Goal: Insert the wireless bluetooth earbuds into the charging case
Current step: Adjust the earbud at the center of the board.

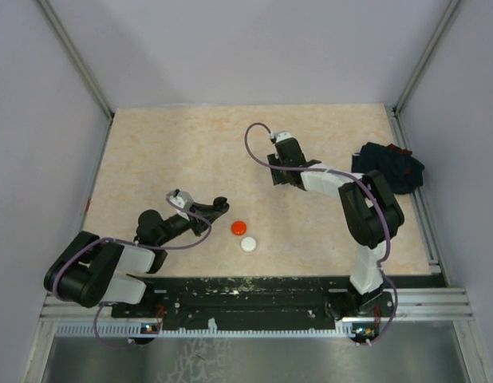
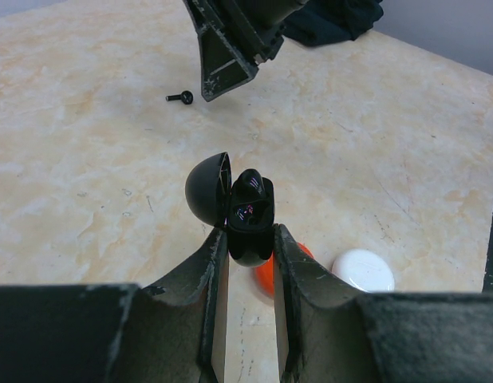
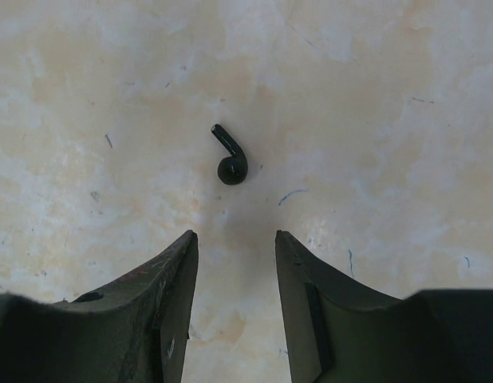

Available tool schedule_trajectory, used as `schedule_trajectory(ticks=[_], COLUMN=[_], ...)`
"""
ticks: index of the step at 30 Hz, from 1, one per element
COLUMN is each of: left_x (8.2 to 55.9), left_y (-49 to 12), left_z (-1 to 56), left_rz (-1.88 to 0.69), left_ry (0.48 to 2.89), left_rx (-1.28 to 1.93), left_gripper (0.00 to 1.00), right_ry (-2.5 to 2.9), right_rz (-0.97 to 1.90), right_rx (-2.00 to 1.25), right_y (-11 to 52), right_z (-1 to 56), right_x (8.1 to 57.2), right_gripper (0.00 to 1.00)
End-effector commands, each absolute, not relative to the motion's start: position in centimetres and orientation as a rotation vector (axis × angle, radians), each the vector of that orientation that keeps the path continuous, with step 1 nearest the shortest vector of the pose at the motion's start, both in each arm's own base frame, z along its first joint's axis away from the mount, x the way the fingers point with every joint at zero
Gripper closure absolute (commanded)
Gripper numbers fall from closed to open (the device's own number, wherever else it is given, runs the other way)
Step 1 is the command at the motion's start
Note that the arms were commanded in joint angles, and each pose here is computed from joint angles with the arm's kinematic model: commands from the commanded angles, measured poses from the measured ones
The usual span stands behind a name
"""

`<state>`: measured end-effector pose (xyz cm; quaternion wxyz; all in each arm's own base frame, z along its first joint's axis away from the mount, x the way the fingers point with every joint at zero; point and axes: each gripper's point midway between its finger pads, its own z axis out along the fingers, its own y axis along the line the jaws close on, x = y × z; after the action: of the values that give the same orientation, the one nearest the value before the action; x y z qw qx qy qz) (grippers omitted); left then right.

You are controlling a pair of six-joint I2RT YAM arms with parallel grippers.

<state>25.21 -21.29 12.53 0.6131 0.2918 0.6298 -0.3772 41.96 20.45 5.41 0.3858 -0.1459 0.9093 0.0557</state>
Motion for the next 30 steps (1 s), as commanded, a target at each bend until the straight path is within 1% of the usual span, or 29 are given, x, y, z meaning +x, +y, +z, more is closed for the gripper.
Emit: schedule_trajectory(ticks=[1,13,17,24,27,30], left_x=[24.7,24.5,24.5,24.5,24.4,24.4], left_y=[-21.6,-21.4,-21.4,-21.4,-21.4,-21.5], left_z=[13.9,14.3,14.3,14.4,14.5,14.7], left_rz=[-0.883,-0.884,-0.883,-0.883,-0.886,-0.89], left_ry=[1.346,1.321,1.321,1.318,1.315,1.31], left_rx=[0.72,0.724,0.723,0.724,0.725,0.728], left_gripper=[1.0,1.0,1.0,1.0,1.0,1.0], right_ry=[2.196,2.242,2.257,2.317,2.347,2.373], right_rz=[0.189,0.168,0.166,0.17,0.19,0.201], right_rx=[-0.295,-0.253,-0.254,-0.26,-0.272,-0.283], right_y=[22.2,22.6,22.6,21.9,21.5,21.0], right_z=[7.9,5.0,4.4,4.2,4.5,5.0], right_x=[46.3,48.3,48.3,46.1,44.3,42.5], right_gripper=[0.57,0.61,0.66,0.81,0.84,0.84])
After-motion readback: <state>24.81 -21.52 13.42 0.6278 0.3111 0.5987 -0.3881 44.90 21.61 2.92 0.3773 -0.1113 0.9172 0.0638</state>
